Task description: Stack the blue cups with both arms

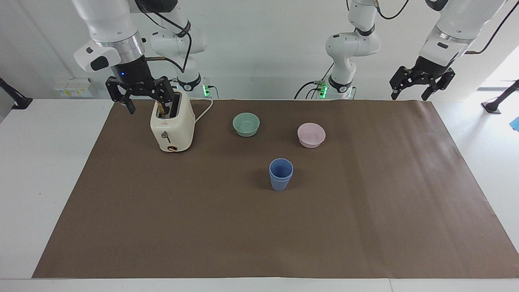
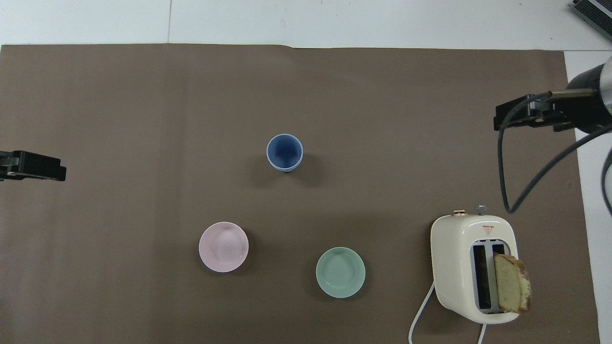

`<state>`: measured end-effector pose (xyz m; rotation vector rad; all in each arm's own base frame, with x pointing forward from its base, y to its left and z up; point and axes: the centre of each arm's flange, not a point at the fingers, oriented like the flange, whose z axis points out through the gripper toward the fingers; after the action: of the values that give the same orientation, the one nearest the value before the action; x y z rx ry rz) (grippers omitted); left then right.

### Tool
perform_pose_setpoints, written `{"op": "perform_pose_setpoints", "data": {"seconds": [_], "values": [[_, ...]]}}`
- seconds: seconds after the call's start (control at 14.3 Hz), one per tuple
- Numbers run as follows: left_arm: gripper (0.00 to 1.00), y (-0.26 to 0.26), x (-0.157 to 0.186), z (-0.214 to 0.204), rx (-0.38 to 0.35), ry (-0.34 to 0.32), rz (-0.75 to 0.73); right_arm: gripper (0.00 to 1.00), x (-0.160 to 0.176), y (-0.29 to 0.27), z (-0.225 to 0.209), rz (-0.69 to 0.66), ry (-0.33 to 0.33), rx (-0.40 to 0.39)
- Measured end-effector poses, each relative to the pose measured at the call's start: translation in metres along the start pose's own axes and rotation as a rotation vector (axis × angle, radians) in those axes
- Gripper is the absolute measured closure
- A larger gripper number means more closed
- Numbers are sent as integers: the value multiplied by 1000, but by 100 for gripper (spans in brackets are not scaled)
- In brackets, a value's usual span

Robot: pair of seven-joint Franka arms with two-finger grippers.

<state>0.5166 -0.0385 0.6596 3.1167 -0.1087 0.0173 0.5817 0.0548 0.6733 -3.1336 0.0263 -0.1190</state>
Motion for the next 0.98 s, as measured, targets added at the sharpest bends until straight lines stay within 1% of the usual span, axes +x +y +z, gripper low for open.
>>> {"op": "perform_pose_setpoints", "data": {"seconds": [0.21, 0.98], "values": [[0, 0, 0, 0, 0, 0, 0, 0, -5, 9, -1, -17, -14, -21], [0, 0, -1, 5, 0, -21, 2, 0, -6, 10, 3, -16, -24, -23]]}}
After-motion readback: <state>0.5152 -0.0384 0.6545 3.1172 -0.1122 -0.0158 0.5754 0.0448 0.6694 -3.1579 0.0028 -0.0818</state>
